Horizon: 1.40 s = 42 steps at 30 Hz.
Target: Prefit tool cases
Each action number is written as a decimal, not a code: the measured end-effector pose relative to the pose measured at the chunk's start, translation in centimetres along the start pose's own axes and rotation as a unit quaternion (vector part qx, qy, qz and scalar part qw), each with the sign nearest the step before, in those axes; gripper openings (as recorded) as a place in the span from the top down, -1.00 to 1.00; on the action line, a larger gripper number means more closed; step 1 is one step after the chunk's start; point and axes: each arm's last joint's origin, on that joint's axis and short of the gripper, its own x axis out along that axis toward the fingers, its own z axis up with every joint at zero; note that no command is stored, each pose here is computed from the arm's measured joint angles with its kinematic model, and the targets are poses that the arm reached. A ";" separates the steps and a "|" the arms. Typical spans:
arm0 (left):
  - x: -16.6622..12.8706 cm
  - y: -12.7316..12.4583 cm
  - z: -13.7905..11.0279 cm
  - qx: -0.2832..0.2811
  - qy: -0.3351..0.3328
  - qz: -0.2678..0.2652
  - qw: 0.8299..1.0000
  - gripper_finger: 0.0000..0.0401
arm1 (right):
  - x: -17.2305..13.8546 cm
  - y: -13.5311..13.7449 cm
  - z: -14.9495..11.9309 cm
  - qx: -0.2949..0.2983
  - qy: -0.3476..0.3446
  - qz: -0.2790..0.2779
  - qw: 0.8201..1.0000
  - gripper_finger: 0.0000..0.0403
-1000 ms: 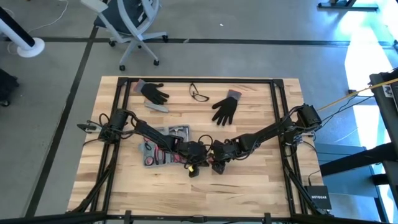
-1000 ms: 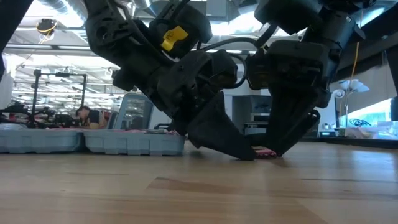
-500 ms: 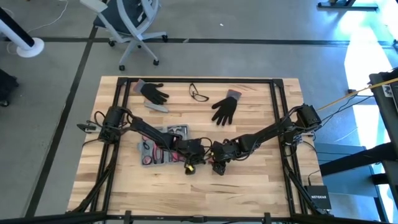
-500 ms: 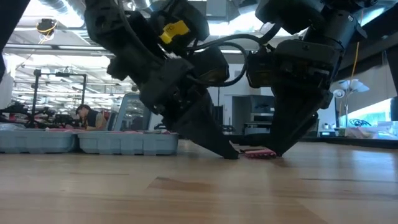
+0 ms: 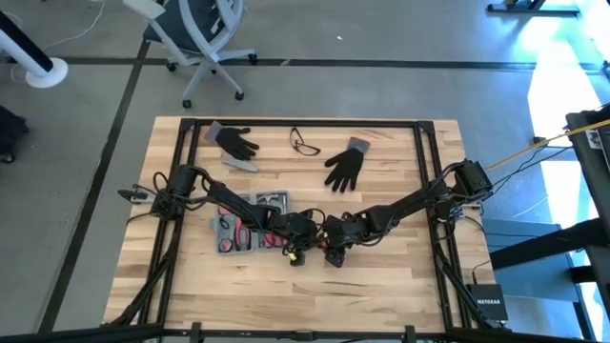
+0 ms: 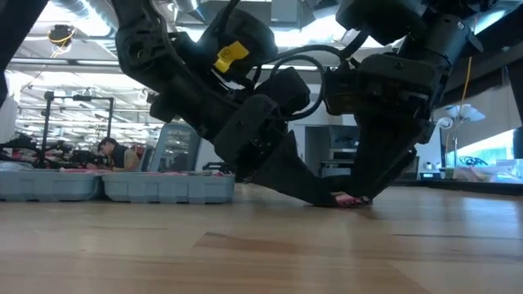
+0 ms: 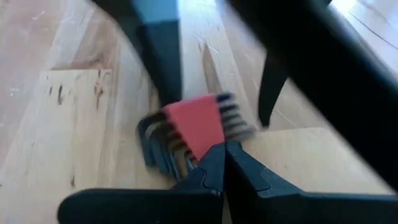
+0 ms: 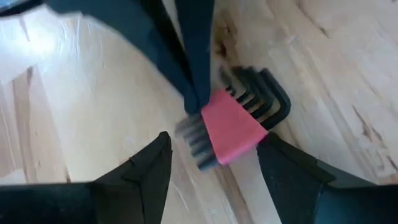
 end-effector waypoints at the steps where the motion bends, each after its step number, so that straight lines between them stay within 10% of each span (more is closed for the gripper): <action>1: 0.0 -0.1 0.0 0.001 -0.002 0.000 1.000 1.00 | 0.0 0.1 0.1 0.000 -0.011 0.002 1.000 -0.12; 10: 0.1 0.0 0.1 0.000 -0.007 0.011 1.000 1.00 | 0.4 0.8 0.8 0.025 -0.040 0.050 0.998 0.01; 22: -0.2 -0.2 0.0 0.000 0.019 -0.009 1.000 1.00 | 0.3 0.5 0.6 0.027 -0.025 0.032 0.999 0.93; 42: -8.5 0.9 2.8 0.047 0.151 -0.008 0.987 1.00 | 0.0 0.5 0.4 0.014 0.015 0.052 0.998 0.94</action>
